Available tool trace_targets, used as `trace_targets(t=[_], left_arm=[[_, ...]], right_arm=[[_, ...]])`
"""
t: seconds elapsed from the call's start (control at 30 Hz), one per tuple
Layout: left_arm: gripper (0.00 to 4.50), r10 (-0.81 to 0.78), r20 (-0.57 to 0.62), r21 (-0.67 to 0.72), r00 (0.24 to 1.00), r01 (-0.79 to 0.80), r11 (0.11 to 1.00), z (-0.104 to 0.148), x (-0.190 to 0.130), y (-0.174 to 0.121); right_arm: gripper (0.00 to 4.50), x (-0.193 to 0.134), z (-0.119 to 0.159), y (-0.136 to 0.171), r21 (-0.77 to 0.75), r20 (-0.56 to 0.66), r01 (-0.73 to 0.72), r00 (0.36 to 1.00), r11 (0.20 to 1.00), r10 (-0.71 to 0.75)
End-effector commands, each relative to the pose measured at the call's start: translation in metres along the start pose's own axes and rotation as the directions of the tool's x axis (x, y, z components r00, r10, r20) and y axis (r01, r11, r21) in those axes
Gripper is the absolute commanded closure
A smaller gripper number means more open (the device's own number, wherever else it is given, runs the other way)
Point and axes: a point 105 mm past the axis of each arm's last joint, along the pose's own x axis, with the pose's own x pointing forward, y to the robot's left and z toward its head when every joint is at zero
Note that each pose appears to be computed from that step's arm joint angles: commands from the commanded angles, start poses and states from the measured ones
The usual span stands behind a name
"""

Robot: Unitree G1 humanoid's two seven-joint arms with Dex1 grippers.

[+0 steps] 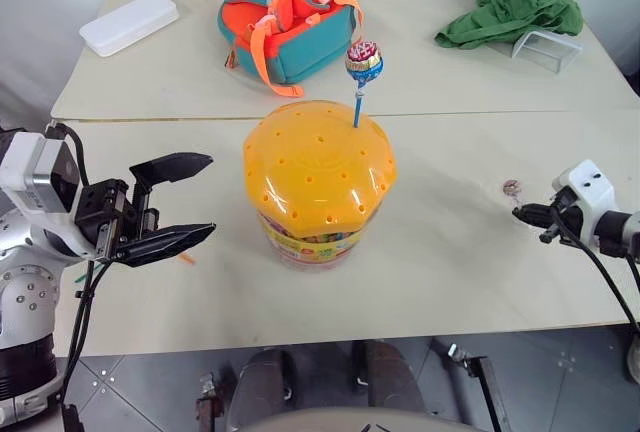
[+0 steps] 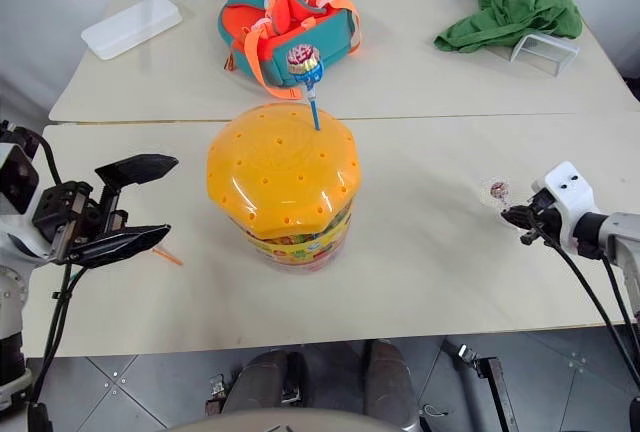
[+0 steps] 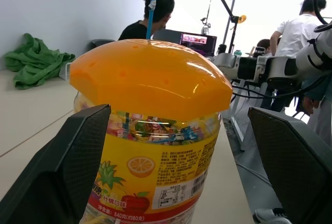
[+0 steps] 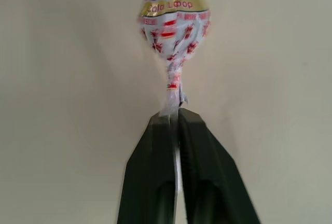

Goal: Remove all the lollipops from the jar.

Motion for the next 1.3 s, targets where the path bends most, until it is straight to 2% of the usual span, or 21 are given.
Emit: trace_targets(t=[0.03,0.1,0.13,0.17,0.23,0.3,0.4,0.43,0.63,0.77,0.87,0.97,1.13,1.23,1.27,1.3], left_arm=[[0.00,0.019,0.035,0.035,0.999,-0.020,0.999,0.012,0.000,-0.001],[0.00,0.041,0.055,0.036,0.998,-0.043,0.998,0.015,-0.002,0.001],[0.00,0.063,0.083,0.032,0.995,-0.065,0.997,0.018,-0.003,0.004],[0.00,0.078,0.103,0.026,0.992,-0.081,0.996,0.020,-0.004,0.005],[0.00,0.110,0.159,-0.001,0.981,-0.112,0.994,0.025,-0.007,0.008],[0.00,0.128,0.186,-0.018,0.974,-0.127,0.992,0.027,-0.009,0.010],[0.00,0.142,0.193,-0.042,0.971,-0.136,0.990,0.024,-0.010,0.010],[0.00,0.143,0.192,-0.045,0.971,-0.137,0.990,0.023,-0.010,0.010],[0.00,0.138,0.195,-0.043,0.971,-0.132,0.990,0.022,-0.007,0.011],[0.00,0.132,0.201,-0.041,0.971,-0.127,0.991,0.022,-0.005,0.011],[0.00,0.122,0.208,-0.043,0.970,-0.116,0.992,0.022,-0.002,0.009],[0.00,0.113,0.213,-0.044,0.971,-0.106,0.993,0.022,0.000,0.008],[0.00,0.100,0.215,-0.046,0.972,-0.092,0.995,0.022,0.002,0.007],[0.00,0.091,0.216,-0.045,0.972,-0.083,0.996,0.022,0.002,0.006],[0.00,0.090,0.225,-0.042,0.970,-0.083,0.996,0.023,0.002,0.006],[0.00,0.084,0.221,-0.038,0.972,-0.077,0.996,0.024,0.002,0.006]], right_arm=[[3.18,-0.018,0.033,0.001,-0.020,0.188,-0.044,0.981,0.999,0.047],[2.51,-0.025,0.051,0.006,-0.031,0.293,-0.073,0.953,0.997,0.079],[2.23,-0.030,0.076,0.018,-0.054,0.405,-0.131,0.903,0.990,0.141],[2.23,-0.035,0.093,0.027,-0.079,0.476,-0.171,0.859,0.982,0.188],[2.23,-0.044,0.132,0.061,-0.163,0.605,-0.293,0.725,0.942,0.330],[2.23,-0.047,0.151,0.083,-0.214,0.646,-0.355,0.647,0.910,0.404],[2.23,-0.049,0.197,0.127,-0.338,0.696,-0.430,0.484,0.837,0.530],[2.23,-0.049,0.205,0.135,-0.360,0.697,-0.436,0.462,0.825,0.549],[2.23,-0.043,0.227,0.169,-0.444,0.649,-0.512,0.383,0.736,0.658],[2.23,-0.038,0.232,0.181,-0.468,0.615,-0.530,0.380,0.708,0.691],[2.23,-0.029,0.240,0.182,-0.453,0.618,-0.518,0.405,0.725,0.674],[2.80,-0.027,0.244,0.182,-0.454,0.621,-0.511,0.406,0.730,0.670],[4.48,-0.031,0.244,0.188,-0.472,0.617,-0.536,0.367,0.700,0.696],[4.48,-0.041,0.250,0.176,-0.450,0.692,-0.529,0.303,0.719,0.656],[4.48,-0.048,0.253,0.168,-0.425,0.732,-0.537,0.269,0.728,0.626],[4.48,-0.053,0.256,0.152,-0.379,0.776,-0.533,0.262,0.756,0.574]])
